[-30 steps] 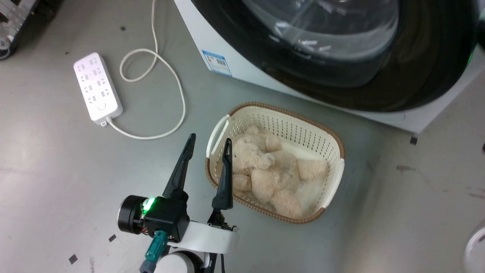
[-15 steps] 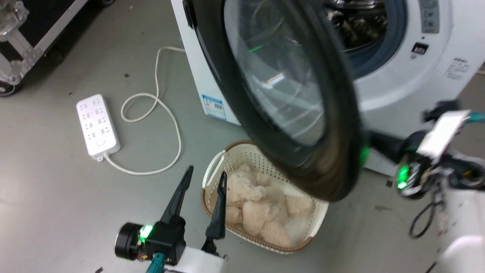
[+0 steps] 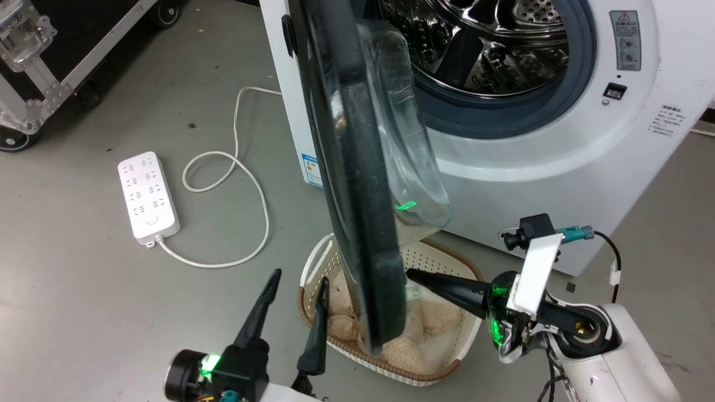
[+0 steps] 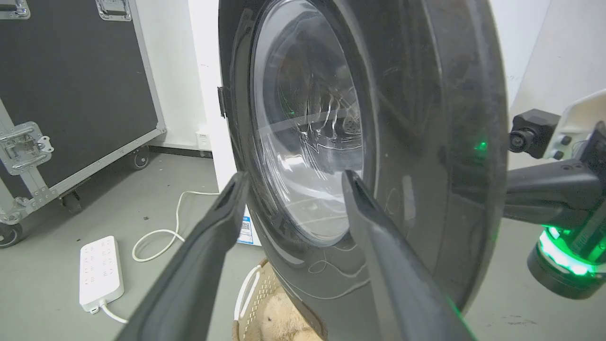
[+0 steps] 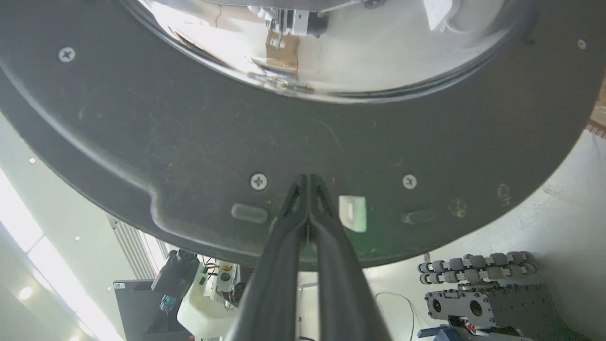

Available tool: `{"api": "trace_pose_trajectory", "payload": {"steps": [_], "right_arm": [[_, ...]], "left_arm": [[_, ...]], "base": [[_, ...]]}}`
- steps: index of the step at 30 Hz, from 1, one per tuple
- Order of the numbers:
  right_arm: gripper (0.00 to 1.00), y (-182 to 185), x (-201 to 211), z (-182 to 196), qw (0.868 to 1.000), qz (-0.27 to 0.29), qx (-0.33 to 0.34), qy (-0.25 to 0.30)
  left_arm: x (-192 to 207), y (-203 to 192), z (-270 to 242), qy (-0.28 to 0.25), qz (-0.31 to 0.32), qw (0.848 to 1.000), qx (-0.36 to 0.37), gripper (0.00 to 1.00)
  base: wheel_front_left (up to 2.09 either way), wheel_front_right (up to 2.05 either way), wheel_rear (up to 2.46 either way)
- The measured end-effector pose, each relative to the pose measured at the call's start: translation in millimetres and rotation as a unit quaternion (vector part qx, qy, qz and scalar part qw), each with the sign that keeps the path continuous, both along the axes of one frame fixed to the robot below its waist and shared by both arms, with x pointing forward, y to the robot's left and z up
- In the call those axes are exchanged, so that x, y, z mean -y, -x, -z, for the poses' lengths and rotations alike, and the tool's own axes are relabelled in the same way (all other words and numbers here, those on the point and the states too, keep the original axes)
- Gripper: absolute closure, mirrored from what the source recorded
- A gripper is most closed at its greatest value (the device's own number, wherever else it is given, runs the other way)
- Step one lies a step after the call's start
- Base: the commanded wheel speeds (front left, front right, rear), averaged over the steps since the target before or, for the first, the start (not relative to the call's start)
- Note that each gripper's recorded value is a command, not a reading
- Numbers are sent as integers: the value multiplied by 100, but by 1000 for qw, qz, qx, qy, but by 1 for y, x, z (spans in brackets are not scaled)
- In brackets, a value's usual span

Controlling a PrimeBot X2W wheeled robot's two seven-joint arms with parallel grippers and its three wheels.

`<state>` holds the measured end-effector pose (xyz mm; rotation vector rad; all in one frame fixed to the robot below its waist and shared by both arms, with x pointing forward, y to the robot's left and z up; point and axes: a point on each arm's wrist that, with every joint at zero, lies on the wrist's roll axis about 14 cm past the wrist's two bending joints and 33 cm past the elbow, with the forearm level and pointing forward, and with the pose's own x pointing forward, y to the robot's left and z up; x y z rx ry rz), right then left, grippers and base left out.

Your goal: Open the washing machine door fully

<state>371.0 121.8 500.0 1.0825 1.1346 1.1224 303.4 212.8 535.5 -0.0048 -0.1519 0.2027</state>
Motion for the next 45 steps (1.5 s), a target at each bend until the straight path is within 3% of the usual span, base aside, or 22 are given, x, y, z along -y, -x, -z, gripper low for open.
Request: {"api": "trace_pose_trajectory", "payload": {"steps": [1,2,3,7,8,10,12,16,19,23,25,30,36,40,42,43,44,45], "right_arm": [[100,-1,0,-2,1000,4,5,-1],[74,-4,1,-3,1000,13,12,0],[0,-7,3,-5,999,25,21,1],[0,-42,40,-23,985,132,109,23],[0,-66,78,-43,956,213,198,51],[0,-78,106,-59,921,264,276,82],[0,-87,138,-71,873,318,350,118],[0,-85,198,-84,753,379,496,209],[0,-71,230,-87,681,406,557,247],[0,-46,264,-88,603,433,604,291],[0,-34,276,-86,578,451,606,309],[0,4,284,-61,544,484,583,359],[0,20,292,-29,553,469,557,405],[0,20,292,-30,555,475,553,401],[0,19,293,-30,560,483,546,394],[0,19,293,-31,560,485,545,392],[0,19,293,-31,560,485,545,392],[0,19,293,-30,561,486,544,391]], "left_arm": [[-1,0,0,0,-2,1000,1,0],[-3,0,-1,-1,-3,1000,2,0],[-3,-1,-1,-1,-4,1000,2,0],[-2,-8,-5,-2,3,1000,10,0],[-3,-13,-9,-3,9,1000,17,0],[-3,-16,-11,-4,14,1000,21,0],[-3,-19,-13,-5,21,999,26,0],[-8,-24,-19,-4,20,999,37,0],[-7,-25,-24,-7,27,999,45,0],[-3,-23,-21,-9,39,998,41,0],[0,-23,-20,-12,45,998,40,0],[4,-26,-9,-14,56,998,22,0],[8,-27,-5,-14,62,998,16,0],[3,-28,-3,30,52,998,20,0],[5,-28,-2,28,59,998,17,0],[6,-28,-3,26,59,998,18,24],[6,-28,-3,24,60,998,18,68],[6,-28,-3,23,60,998,18,68]], "base": [[0,0,0],[0,0,0],[0,0,0],[0,0,0],[0,0,0],[0,0,0],[0,0,0],[0,0,0],[0,0,0],[0,0,0],[0,0,0],[0,0,0],[0,0,0],[0,0,0],[0,0,0],[0,0,0],[0,0,0],[0,0,0]]}}
